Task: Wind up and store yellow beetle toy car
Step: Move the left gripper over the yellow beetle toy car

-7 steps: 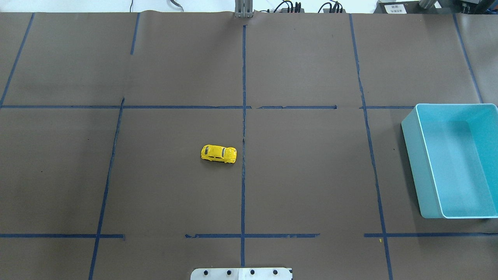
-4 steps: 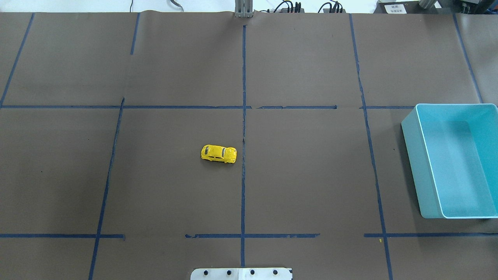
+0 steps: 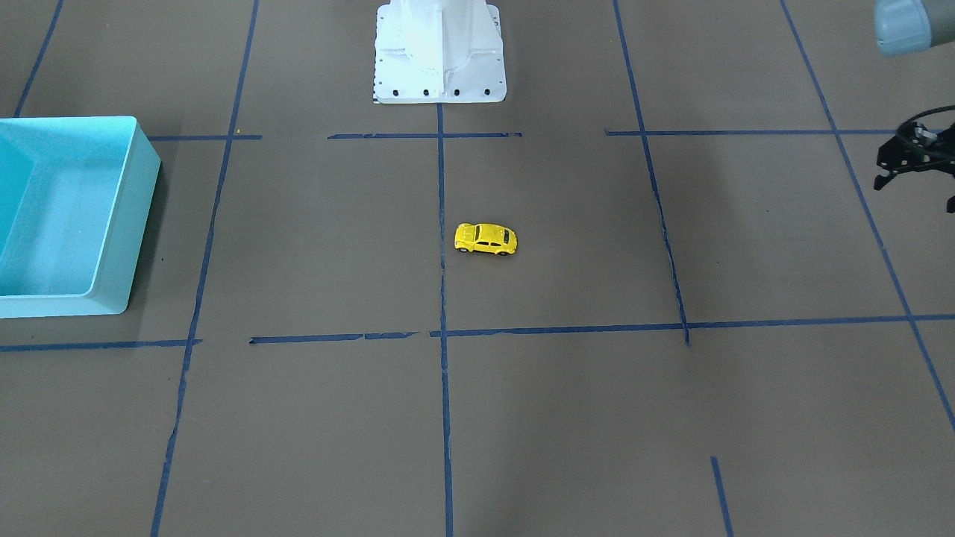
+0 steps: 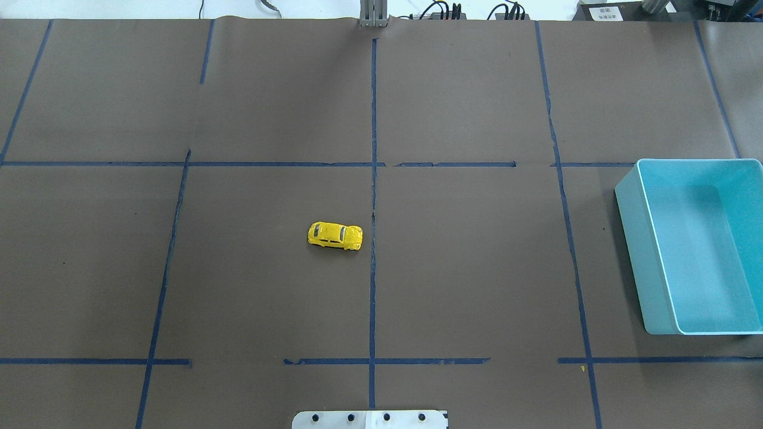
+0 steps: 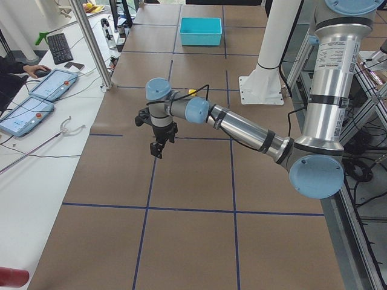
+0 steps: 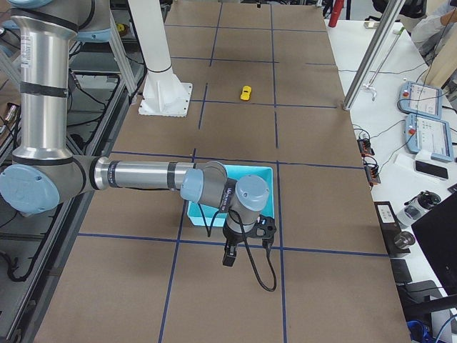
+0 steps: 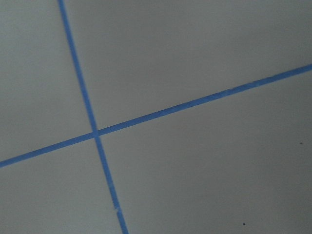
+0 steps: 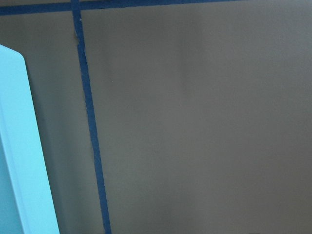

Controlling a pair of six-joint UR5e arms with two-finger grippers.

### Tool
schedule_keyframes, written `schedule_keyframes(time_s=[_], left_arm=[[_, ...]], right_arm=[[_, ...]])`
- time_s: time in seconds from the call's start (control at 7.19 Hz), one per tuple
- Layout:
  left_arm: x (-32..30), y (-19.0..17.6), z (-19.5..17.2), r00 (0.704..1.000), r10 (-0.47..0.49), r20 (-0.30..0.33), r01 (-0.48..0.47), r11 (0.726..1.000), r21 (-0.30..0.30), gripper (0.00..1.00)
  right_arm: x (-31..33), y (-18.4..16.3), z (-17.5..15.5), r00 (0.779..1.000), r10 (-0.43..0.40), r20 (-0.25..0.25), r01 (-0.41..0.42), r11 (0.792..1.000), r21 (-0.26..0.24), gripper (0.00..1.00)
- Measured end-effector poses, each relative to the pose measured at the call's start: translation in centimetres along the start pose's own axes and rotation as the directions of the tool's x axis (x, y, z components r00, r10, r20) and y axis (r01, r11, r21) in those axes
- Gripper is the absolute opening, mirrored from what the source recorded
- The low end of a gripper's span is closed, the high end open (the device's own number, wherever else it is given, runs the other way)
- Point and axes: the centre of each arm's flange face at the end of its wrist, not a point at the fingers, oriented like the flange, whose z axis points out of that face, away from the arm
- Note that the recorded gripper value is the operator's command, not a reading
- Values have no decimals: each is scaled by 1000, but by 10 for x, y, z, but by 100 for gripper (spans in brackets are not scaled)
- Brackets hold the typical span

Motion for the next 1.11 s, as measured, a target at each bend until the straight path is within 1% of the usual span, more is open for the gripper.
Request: schedule_keyframes(time_s=[0.14, 0.28, 0.42, 0.56, 0.7, 0.84, 0.97, 1.11], left_arm=[[46, -20, -8, 980, 197, 12, -198, 980, 25, 100], [103, -50, -6, 912, 411, 5, -411, 911, 49, 100], [159, -78, 3, 824, 567, -21, -564, 822, 72, 100], [208, -96, 13, 745, 665, -48, -659, 745, 99, 100], [245, -108, 23, 668, 742, -56, -734, 669, 119, 100], [275, -116, 34, 567, 823, -36, -816, 567, 117, 100], [302, -127, 45, 470, 883, -14, -876, 468, 112, 100], [324, -146, 54, 421, 907, -7, -901, 419, 113, 100]], right_arm=[[0, 0, 0, 1000, 0, 0, 0, 1000, 0, 100], [1, 0, 1, 1000, 2, 0, -2, 1000, -2, 100], [2, 0, 3, 1000, 5, 0, -5, 1000, -5, 100], [2, 0, 3, 1000, 6, 0, -6, 1000, -7, 100], [3, 0, 3, 1000, 7, 0, -7, 1000, -7, 100], [2, 0, 4, 1000, 6, 0, -6, 1000, -7, 100], [2, -1, 4, 1000, 6, 0, -6, 1000, -7, 100], [2, -1, 4, 1000, 7, 0, -7, 1000, -7, 100]])
